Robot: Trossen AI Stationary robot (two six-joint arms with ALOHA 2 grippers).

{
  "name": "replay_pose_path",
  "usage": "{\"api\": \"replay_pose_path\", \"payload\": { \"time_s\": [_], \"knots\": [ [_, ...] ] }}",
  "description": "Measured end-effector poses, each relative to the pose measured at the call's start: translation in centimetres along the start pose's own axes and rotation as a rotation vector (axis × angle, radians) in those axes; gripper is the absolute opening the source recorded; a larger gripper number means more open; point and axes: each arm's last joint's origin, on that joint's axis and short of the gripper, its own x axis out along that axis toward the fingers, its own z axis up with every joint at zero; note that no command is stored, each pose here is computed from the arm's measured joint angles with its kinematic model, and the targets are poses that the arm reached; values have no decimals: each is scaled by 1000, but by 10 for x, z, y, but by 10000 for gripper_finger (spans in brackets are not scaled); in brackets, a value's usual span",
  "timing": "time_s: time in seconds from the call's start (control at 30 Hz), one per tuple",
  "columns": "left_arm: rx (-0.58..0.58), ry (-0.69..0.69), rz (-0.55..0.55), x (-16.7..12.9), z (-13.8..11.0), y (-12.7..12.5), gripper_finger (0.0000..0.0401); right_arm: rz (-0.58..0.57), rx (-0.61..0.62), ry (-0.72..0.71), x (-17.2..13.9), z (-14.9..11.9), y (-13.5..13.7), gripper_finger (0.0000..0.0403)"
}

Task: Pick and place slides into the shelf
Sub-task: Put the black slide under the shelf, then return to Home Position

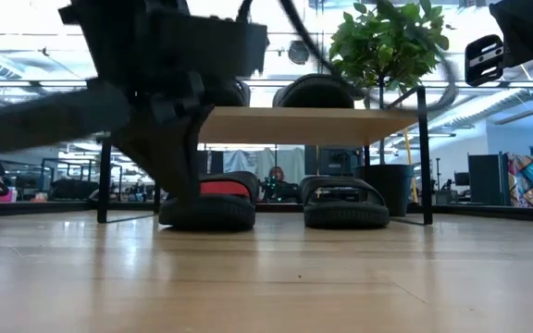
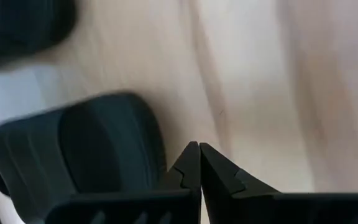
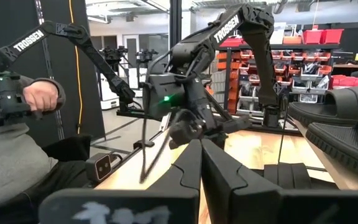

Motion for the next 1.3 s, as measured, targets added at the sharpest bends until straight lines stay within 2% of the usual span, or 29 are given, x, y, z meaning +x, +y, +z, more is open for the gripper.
{"api": "replay_pose_path", "payload": {
  "time_s": [0.6,0.8,0.97,1.07,1.2,1.3],
  "knots": [
    [-22,111,45,35,-13,30,0,0,-1,8,0,-1,0,0],
    [43,104,-20,33,-13,26,0,0,-1,9,0,-1,0,0],
    [237,28,-90,3,-15,14,0,0,-18,45,0,-4,0,0],
    [317,-54,-106,-29,-19,17,0,1,-37,55,0,-5,0,0],
    [278,-230,-107,-88,-31,44,0,1,-56,60,0,-6,0,0],
    [212,-417,-104,-136,-47,72,0,0,-68,52,0,-5,0,0]
  ]
}}
